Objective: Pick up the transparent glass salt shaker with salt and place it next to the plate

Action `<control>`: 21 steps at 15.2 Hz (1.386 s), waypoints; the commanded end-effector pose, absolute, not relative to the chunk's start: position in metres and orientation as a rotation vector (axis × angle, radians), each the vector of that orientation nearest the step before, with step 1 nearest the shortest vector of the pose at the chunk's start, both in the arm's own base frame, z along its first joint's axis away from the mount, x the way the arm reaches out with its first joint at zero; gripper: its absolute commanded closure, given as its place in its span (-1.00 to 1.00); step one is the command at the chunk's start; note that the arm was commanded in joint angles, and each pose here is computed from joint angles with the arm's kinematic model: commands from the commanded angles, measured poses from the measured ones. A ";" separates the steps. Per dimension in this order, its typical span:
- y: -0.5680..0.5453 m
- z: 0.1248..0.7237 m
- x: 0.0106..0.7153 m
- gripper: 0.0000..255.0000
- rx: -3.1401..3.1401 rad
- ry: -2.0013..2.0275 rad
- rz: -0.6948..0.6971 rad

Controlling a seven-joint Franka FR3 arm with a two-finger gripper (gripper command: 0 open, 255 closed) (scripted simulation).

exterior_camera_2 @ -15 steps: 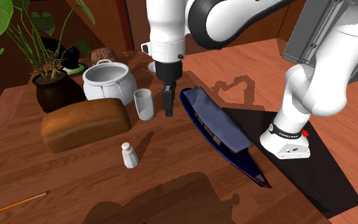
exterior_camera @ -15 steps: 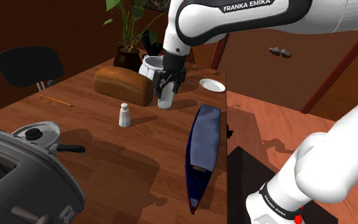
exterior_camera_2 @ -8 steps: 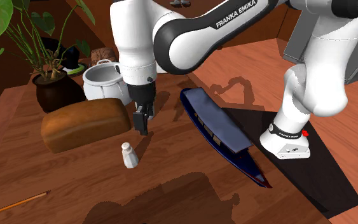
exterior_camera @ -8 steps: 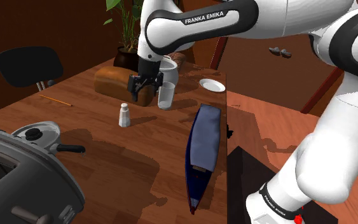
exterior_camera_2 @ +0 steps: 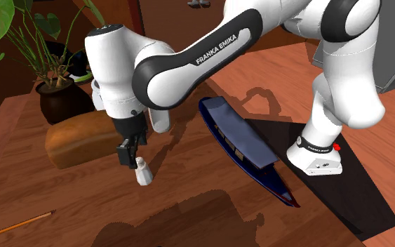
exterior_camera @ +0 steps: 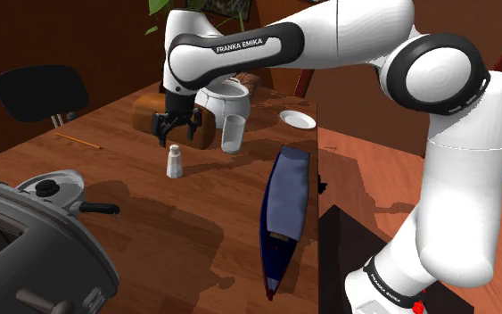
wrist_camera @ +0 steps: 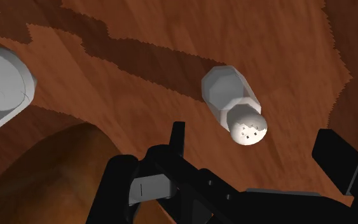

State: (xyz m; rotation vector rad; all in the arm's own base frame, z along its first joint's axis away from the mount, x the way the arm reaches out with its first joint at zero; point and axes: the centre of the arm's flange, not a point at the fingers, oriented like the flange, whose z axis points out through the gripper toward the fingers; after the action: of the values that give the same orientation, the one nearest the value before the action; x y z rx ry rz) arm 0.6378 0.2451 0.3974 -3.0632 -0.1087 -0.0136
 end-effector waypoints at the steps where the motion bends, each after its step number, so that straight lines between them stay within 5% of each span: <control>1: 0.248 0.387 0.639 -1.00 -3.063 -0.108 -0.015; 14: 0.250 0.362 0.639 -1.00 -3.063 -0.108 -0.015; 15: 0.250 0.362 0.639 1.00 -3.063 -0.108 -0.015; 21: 0.250 0.362 0.640 1.00 -3.063 -0.108 -0.015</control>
State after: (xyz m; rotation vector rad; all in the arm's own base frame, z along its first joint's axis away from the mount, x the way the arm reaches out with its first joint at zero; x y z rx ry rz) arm 0.6396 0.2494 0.3626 -3.0628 -0.1076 -0.0155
